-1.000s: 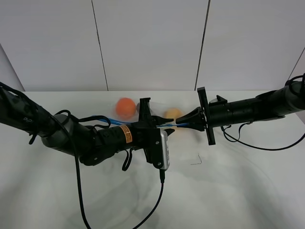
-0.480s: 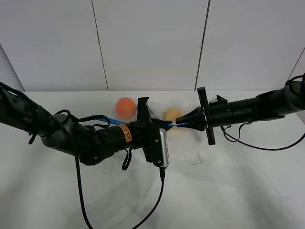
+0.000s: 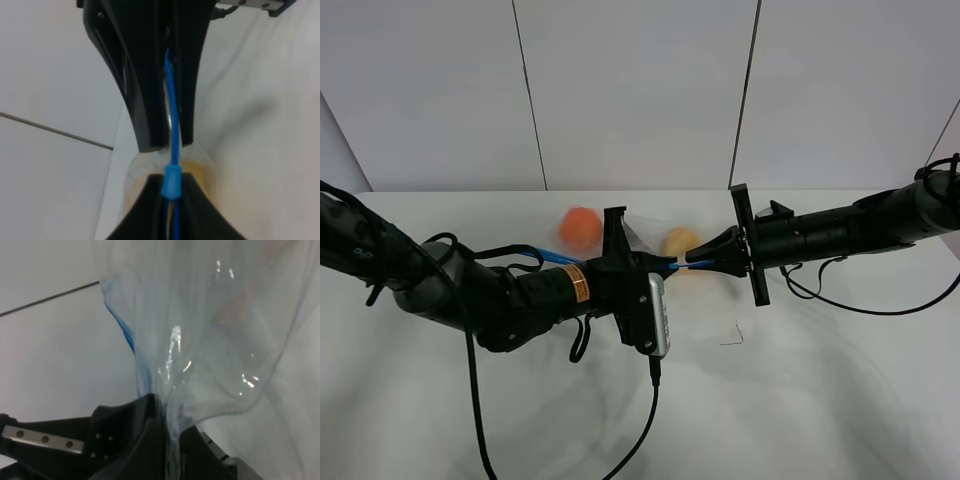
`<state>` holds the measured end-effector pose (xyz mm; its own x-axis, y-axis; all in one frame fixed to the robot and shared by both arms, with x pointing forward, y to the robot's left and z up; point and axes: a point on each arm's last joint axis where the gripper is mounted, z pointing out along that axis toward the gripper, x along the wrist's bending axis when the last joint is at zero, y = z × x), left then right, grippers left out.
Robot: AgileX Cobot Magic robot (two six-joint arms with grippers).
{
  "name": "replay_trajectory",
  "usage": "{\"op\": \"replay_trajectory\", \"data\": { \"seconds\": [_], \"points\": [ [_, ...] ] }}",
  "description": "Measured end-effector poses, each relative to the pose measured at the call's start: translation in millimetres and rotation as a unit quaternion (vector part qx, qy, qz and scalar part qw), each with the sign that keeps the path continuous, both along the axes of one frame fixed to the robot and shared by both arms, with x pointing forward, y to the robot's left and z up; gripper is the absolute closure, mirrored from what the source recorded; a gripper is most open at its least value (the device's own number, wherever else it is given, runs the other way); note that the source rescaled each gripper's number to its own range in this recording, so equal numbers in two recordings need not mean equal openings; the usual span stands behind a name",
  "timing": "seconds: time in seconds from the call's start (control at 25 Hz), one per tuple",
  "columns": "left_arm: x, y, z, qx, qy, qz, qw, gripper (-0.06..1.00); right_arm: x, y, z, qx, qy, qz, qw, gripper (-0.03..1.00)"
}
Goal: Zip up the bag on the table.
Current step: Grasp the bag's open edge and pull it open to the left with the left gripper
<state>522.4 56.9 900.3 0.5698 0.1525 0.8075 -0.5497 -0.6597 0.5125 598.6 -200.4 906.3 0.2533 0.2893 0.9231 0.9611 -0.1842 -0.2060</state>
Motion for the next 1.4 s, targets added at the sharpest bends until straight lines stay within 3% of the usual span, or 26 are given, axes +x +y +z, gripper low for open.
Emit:
{"op": "replay_trajectory", "data": {
  "seconds": [0.2, 0.56, 0.64, 0.76, 1.08, 1.24, 1.4],
  "points": [
    [-1.4, -0.4, 4.9, -0.009, 0.002, -0.005, 1.000, 0.74, 0.1, 0.1, 0.5, 0.003, 0.000, -0.001, 1.000, 0.97],
    [-3.3, -1.7, 6.7, -0.005, -0.004, -0.020, 1.000, 0.72, 0.1, 0.1, 0.4, 0.002, 0.000, 0.000, 1.000, 0.97],
    [-3.4, -1.8, 6.6, -0.005, -0.004, -0.021, 1.000, 0.76, 0.1, 0.1, 0.4, 0.002, 0.000, 0.000, 1.000, 0.97],
    [-3.6, -1.9, 6.4, -0.003, -0.004, -0.023, 1.000, 0.92, 0.1, 0.1, 0.4, 0.002, 0.000, 0.000, 1.000, 0.97],
    [-3.9, 0.1, 4.9, 0.004, -0.010, -0.018, 1.000, 0.92, 0.1, 0.1, 0.5, 0.003, 0.000, -0.001, 1.000, 0.97],
    [-5.6, 11.0, -0.9, 0.015, -0.018, 0.010, 1.000, 0.92, 0.5, -0.1, 0.0, 0.000, 0.000, -0.003, 1.000, 0.97],
    [-3.5, 35.9, -11.2, 0.031, -0.011, 0.068, 0.997, 0.92, 1.6, -0.6, -0.9, -0.006, -0.001, -0.009, 1.000, 0.97]
  ]
}}
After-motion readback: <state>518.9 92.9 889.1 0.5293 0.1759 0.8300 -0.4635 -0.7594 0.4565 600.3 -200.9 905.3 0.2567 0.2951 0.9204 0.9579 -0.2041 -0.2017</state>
